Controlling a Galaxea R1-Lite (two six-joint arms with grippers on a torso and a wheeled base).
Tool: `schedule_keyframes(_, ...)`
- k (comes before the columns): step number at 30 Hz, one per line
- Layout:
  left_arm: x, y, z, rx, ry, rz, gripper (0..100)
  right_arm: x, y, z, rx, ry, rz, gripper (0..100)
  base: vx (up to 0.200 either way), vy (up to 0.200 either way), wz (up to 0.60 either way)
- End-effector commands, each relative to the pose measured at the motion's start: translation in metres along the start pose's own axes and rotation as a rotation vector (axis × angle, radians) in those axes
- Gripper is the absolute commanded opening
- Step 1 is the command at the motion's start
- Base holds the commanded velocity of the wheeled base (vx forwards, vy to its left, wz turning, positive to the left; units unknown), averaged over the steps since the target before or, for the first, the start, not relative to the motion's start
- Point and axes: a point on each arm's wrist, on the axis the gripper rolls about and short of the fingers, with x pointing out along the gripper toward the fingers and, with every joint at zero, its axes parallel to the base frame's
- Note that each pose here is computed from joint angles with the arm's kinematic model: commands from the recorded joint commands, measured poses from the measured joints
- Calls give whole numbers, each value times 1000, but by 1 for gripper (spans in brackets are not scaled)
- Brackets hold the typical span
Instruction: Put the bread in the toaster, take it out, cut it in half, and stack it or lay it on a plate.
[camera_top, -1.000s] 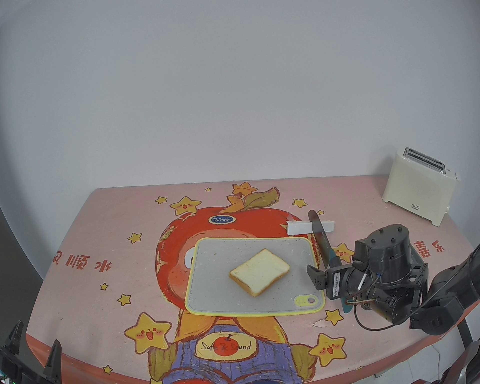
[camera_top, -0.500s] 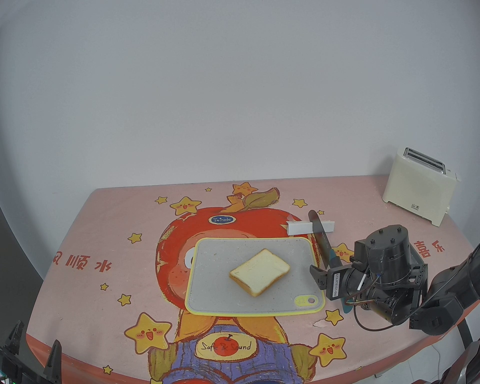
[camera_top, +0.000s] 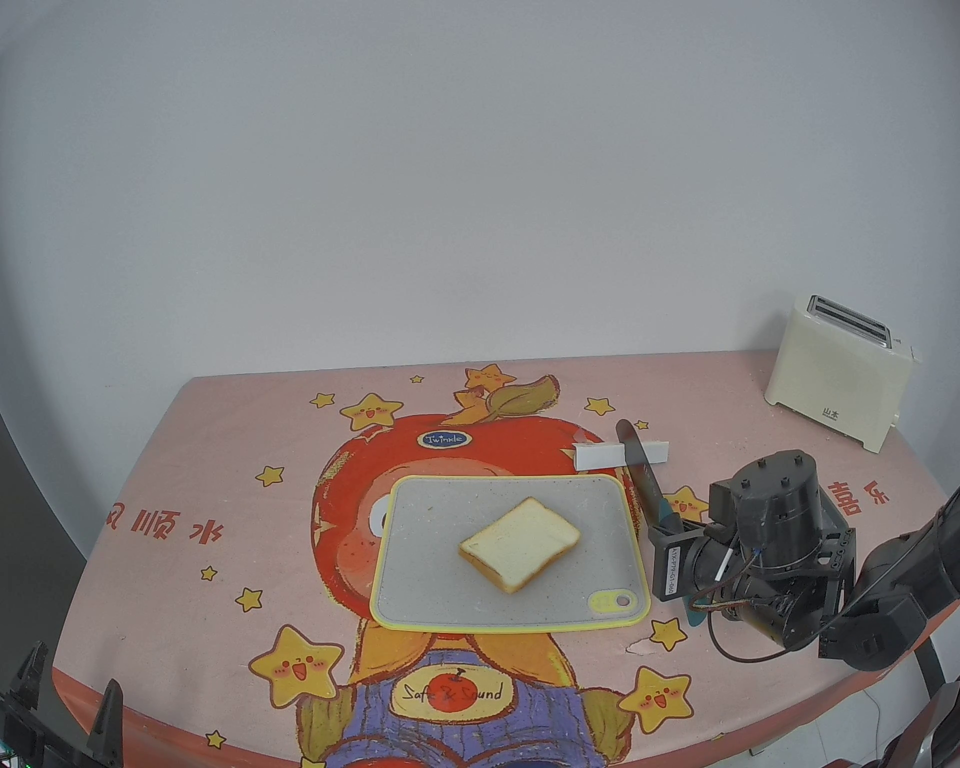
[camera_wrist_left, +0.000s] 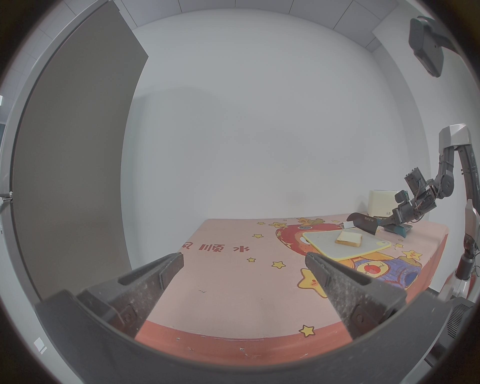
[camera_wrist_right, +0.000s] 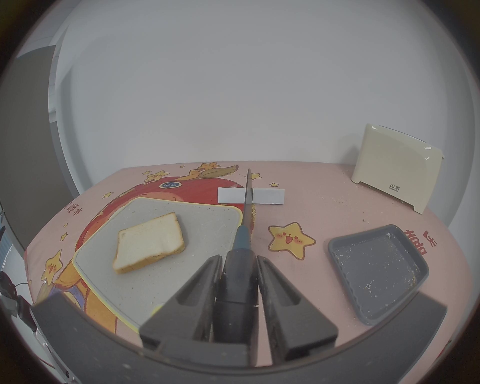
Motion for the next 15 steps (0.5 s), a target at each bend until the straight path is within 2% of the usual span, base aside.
schedule_keyframes(1, 0, 0, -5, 1, 2, 1, 100, -1, 0, 1, 2, -4, 1, 0, 0, 0, 0)
schedule_keyframes(15, 0, 0, -5, -1, 2, 1, 100, -2, -2, 7, 14, -37, 2, 0, 0, 0, 0)
